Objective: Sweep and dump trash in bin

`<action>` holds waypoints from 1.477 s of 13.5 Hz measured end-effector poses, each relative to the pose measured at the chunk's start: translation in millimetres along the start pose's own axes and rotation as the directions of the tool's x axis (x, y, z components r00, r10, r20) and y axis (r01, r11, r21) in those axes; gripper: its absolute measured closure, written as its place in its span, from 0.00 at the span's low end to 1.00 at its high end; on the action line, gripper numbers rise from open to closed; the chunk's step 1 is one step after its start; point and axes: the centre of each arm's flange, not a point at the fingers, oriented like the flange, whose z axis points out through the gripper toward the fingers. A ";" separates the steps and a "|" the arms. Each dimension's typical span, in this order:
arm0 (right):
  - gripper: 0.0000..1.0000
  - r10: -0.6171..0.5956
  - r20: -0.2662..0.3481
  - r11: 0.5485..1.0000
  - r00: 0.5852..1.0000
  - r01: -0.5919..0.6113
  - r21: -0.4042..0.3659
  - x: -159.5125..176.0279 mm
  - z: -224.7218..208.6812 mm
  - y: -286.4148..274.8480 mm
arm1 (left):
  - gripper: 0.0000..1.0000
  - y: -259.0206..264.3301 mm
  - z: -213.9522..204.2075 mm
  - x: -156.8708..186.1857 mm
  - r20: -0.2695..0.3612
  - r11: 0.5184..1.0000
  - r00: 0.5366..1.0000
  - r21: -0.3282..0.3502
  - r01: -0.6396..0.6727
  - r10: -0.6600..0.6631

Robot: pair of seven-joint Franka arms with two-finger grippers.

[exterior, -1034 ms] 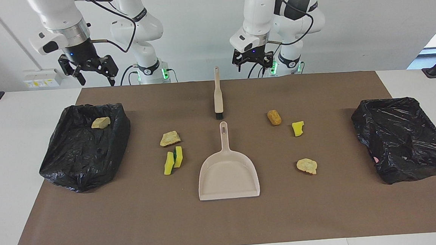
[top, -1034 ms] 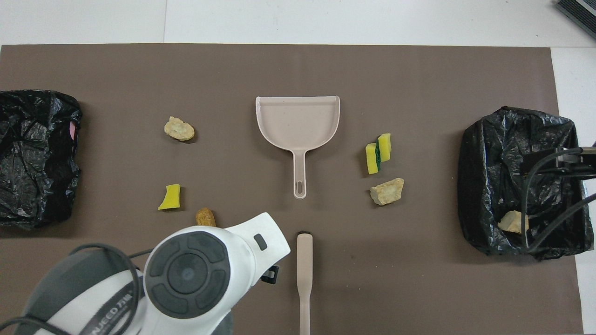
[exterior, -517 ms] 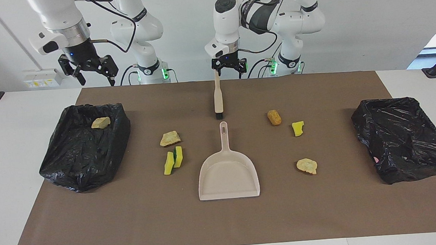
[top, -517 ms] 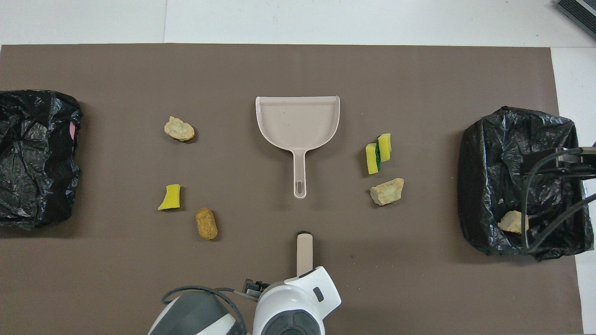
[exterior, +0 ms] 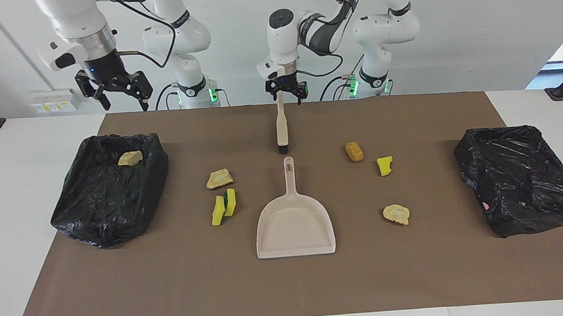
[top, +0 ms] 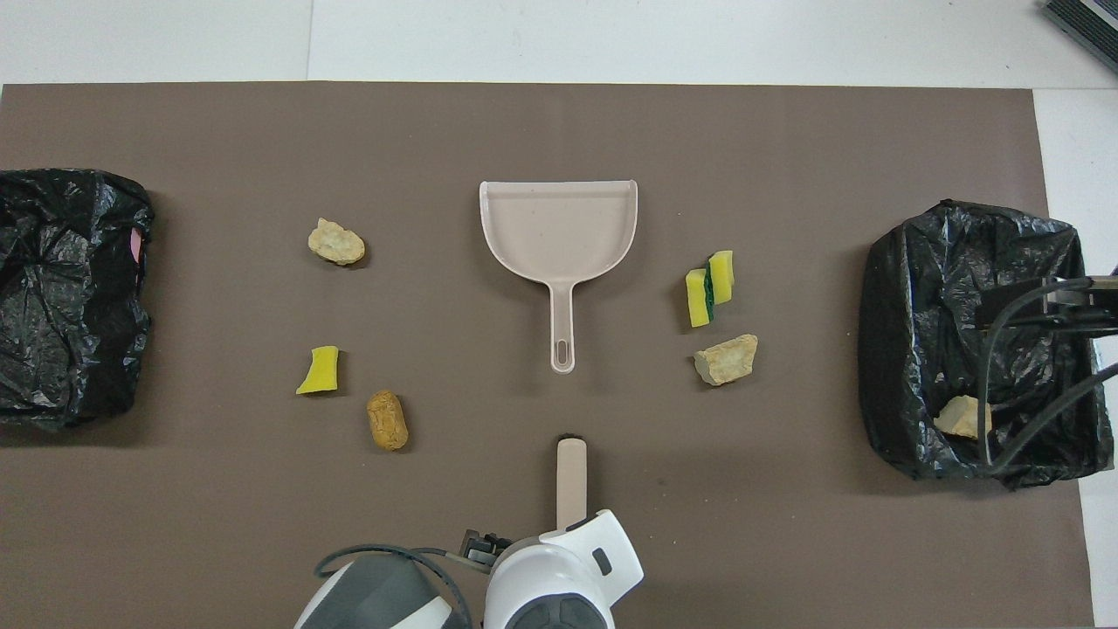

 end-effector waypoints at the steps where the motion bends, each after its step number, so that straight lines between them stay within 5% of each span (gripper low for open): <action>1: 0.00 0.001 0.000 1.000 1.000 -0.001 0.000 0.0 0.0 0.3 | 0.00 5.2 4.9 -3.4 0.012 1.000 1.000 -0.001 -0.006 0.006; 10: 0.00 0.015 0.020 1.000 1.000 -0.015 -0.002 -1.2 2.1 10.3 | 0.02 29.8 34.7 -23.6 0.043 1.000 0.999 -0.022 0.011 -0.010; 11: 0.00 0.015 0.020 1.000 1.000 -0.015 -0.002 -1.2 2.1 10.3 | 0.08 28.6 34.9 -22.7 0.043 1.000 0.999 -0.022 0.014 -0.013; 16: 0.00 0.015 0.020 1.000 1.000 -0.015 -0.002 -1.2 2.1 10.1 | 0.72 23.6 38.5 -19.3 0.056 0.999 0.998 -0.025 0.026 -0.024; 20: 0.00 -0.003 0.017 1.000 1.000 0.003 -0.002 -1.5 2.3 1.3 | 0.74 -0.5 36.6 0.3 0.060 0.996 0.995 -0.028 0.086 -0.084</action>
